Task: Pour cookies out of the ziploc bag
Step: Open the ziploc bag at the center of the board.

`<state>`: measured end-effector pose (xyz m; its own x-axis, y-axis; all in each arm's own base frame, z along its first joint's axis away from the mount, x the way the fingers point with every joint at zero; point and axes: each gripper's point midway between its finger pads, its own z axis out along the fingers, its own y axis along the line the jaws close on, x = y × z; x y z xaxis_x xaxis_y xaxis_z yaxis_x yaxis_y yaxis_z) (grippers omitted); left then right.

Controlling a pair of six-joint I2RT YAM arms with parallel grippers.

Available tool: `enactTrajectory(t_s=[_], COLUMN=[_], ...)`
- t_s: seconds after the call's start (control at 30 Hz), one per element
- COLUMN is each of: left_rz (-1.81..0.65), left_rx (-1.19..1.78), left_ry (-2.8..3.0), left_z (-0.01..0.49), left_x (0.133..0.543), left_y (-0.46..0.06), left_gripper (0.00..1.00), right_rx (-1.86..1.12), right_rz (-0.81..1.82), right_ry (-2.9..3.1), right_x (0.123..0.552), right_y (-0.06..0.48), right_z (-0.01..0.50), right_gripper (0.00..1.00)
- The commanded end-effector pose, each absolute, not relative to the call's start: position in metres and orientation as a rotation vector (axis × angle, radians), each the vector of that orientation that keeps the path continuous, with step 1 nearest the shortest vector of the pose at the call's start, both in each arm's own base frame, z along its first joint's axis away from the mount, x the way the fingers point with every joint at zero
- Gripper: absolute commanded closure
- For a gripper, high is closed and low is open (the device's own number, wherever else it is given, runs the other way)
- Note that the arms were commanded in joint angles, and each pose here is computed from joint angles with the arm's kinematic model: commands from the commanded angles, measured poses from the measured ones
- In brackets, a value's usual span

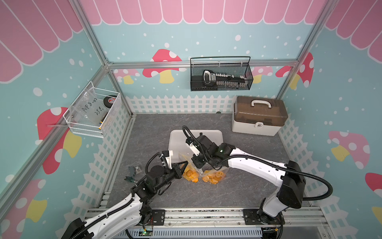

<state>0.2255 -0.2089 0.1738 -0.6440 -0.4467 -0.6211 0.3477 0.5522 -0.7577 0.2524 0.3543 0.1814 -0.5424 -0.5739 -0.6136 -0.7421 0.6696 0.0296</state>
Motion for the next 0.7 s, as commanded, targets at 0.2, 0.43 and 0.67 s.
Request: enactTrajectory(t_s=[0.2, 0.43, 0.67], left_rz=[-1.22, -1.212, -1.186], left_rx=[-0.023, 0.024, 0.067], left_ry=[1.891, 1.858, 1.88], left_z=[0.215, 0.245, 0.251], left_x=[0.216, 0.206, 0.198], left_y=[-0.209, -0.203, -0.2], left_gripper=[1.0, 1.0, 1.0], right_rx=[-0.951, -0.935, -0.906], right_rz=[0.342, 0.379, 0.398], right_ry=[2.253, 2.209, 2.182], right_x=[0.258, 0.255, 0.25], right_y=[0.342, 0.341, 0.335], right_z=[0.221, 0.242, 0.255], right_gripper=[1.0, 1.0, 1.0])
